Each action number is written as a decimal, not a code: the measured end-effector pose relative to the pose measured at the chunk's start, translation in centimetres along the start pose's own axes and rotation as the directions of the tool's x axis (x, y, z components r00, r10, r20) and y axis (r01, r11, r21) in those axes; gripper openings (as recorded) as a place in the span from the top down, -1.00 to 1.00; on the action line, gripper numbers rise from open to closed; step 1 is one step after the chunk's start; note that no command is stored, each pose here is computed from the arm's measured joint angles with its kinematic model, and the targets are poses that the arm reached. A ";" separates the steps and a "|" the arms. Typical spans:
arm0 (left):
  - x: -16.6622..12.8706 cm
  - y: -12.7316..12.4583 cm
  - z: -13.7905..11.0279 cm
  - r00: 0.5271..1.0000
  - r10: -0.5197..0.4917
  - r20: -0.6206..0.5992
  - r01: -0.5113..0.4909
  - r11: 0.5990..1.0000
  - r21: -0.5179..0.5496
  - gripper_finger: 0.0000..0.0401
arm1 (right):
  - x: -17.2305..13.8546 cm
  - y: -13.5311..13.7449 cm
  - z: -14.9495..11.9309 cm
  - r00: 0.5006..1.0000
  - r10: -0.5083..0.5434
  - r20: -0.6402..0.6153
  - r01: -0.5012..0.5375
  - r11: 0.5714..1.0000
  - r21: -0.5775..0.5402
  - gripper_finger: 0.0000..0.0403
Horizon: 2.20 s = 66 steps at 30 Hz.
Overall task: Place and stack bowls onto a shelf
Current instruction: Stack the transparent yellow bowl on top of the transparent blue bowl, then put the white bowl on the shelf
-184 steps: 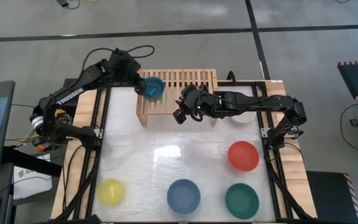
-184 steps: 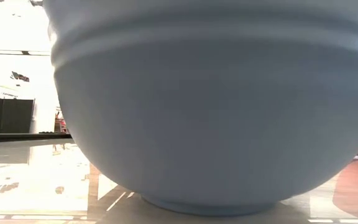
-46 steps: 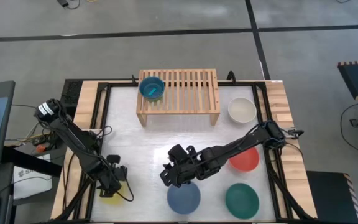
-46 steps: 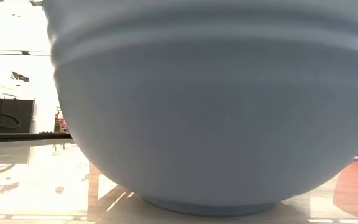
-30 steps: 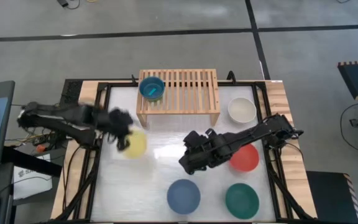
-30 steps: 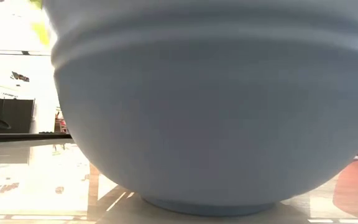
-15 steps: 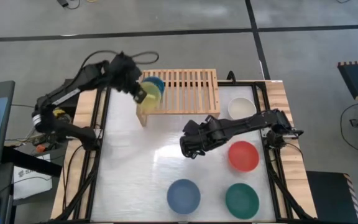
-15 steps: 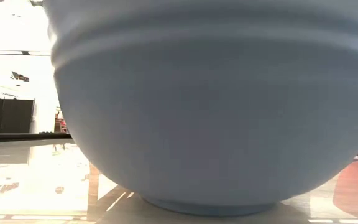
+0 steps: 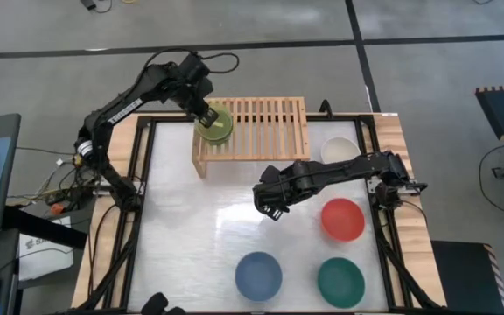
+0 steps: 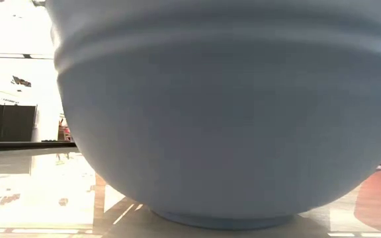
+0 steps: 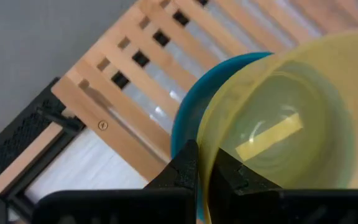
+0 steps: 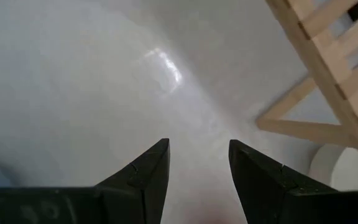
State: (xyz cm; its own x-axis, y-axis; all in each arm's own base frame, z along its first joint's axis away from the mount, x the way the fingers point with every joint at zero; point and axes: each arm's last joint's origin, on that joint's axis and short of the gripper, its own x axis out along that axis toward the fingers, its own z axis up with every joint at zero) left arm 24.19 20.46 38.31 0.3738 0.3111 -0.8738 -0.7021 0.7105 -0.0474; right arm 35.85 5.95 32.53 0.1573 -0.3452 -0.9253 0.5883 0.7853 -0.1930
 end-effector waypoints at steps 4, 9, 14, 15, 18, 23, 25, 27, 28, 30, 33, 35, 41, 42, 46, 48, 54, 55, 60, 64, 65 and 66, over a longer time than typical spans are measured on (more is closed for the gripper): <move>0.1 0.3 0.1 1.000 0.006 -0.015 -0.006 1.000 -0.002 1.00 | 0.8 -0.1 0.0 1.000 -0.011 -0.025 0.011 1.000 -0.001 0.05; 0.0 0.7 0.1 1.000 -0.004 -0.014 0.004 1.000 -0.011 1.00 | 2.2 -0.1 -1.0 0.992 0.109 -0.069 -0.107 0.994 0.020 0.05; 0.0 0.9 0.0 0.999 -0.032 -0.027 0.032 1.000 -0.001 0.89 | 2.2 -0.9 -2.0 0.980 0.195 -0.042 -0.191 0.979 0.074 0.05; 0.1 0.9 0.1 0.999 -0.031 -0.028 0.031 1.000 -0.003 0.85 | 1.9 -1.3 -2.2 0.978 0.205 -0.029 -0.201 0.975 0.090 0.05; 0.2 1.1 0.1 0.999 -0.027 -0.028 0.027 1.000 -0.007 0.65 | 0.4 -2.9 -2.9 0.973 0.229 0.012 -0.228 0.964 0.137 0.05; 0.0 1.6 0.3 1.000 0.015 -0.002 -0.015 0.999 -0.040 0.26 | -1.1 -5.7 -4.3 0.970 0.225 0.086 -0.239 0.947 0.215 0.05; -0.6 1.8 0.2 0.999 0.046 0.019 -0.045 0.997 -0.056 0.13 | -1.2 -6.8 -5.1 0.972 0.217 0.091 -0.233 0.941 0.246 0.05; -1.5 2.0 0.0 0.996 0.079 0.051 -0.076 0.995 -0.064 0.02 | -0.9 -7.7 -5.9 0.975 0.201 0.090 -0.218 0.935 0.281 0.05; -1.9 2.0 0.0 0.993 0.090 0.070 -0.086 0.994 -0.067 -0.02 | -0.8 -8.4 -6.4 0.978 0.190 0.089 -0.208 0.931 0.301 0.05; -3.2 2.0 -0.2 0.988 0.093 0.126 -0.085 0.994 -0.070 -0.07 | -0.4 -9.5 -7.2 0.981 0.176 0.084 -0.194 0.919 0.342 0.05; -5.4 1.5 -0.5 0.971 0.065 0.232 -0.049 0.996 -0.071 -0.10 | 0.3 -11.8 -8.2 0.985 0.152 0.080 -0.172 0.889 0.424 0.05; -6.7 0.7 -0.6 0.954 0.020 0.299 -0.002 0.998 -0.059 -0.10 | 1.0 -13.3 -8.7 0.989 0.129 0.073 -0.148 0.859 0.491 0.05; -9.2 -4.1 -0.8 0.874 -0.126 0.470 0.124 0.992 0.036 -0.04 | 3.8 -18.0 -10.3 1.000 0.027 -0.002 -0.019 0.749 0.662 0.05; -9.4 -4.9 -0.8 0.862 -0.138 0.488 0.130 0.990 0.050 -0.03 | 4.2 -18.7 -10.5 1.000 0.013 -0.015 0.001 0.730 0.684 0.05; -9.9 -7.5 -1.1 0.833 -0.169 0.526 0.151 0.985 0.077 -0.02 | 6.2 -21.4 -11.2 0.995 -0.043 -0.089 0.095 0.674 0.733 0.05; -10.0 -8.3 -1.3 0.828 -0.171 0.534 0.156 0.985 0.074 -0.02 | 7.1 -22.7 -11.5 0.989 -0.064 -0.132 0.142 0.649 0.748 0.05; -10.3 -10.0 -2.0 0.825 -0.177 0.537 0.166 0.984 0.070 -0.02 | 8.7 -25.8 -12.2 0.973 -0.091 -0.211 0.224 0.576 0.786 0.05; -10.3 -10.1 -2.1 0.824 -0.182 0.536 0.169 0.983 0.074 -0.02 | 8.8 -26.2 -12.2 0.972 -0.094 -0.215 0.230 0.562 0.794 0.05; -10.4 -10.5 -2.2 0.821 -0.195 0.537 0.161 0.981 0.111 -0.02 | 9.1 -27.9 -12.3 0.973 -0.084 -0.214 0.227 0.491 0.841 0.05; -10.5 -10.5 -2.1 0.813 -0.197 0.548 0.148 0.980 0.134 -0.02 | 9.9 -28.5 -12.2 0.967 -0.043 -0.253 0.244 0.454 0.857 0.05; -10.5 -10.5 -2.1 0.812 -0.199 0.548 0.146 0.979 0.139 -0.02 | 10.1 -28.6 -12.2 0.964 -0.037 -0.265 0.253 0.450 0.857 0.05; -10.5 -10.5 -2.1 0.812 -0.199 0.548 0.143 0.979 0.143 -0.02 | 10.3 -28.7 -12.1 0.961 -0.033 -0.276 0.261 0.445 0.857 0.05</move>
State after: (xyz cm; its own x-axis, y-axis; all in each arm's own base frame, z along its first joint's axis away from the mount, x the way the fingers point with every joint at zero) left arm 26.38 8.38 46.96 0.7757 0.4571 -0.4352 -0.5471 0.8308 -0.1024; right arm 10.95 -13.90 24.59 -0.0870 -0.2157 -0.9726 0.9823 -0.1812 -0.0477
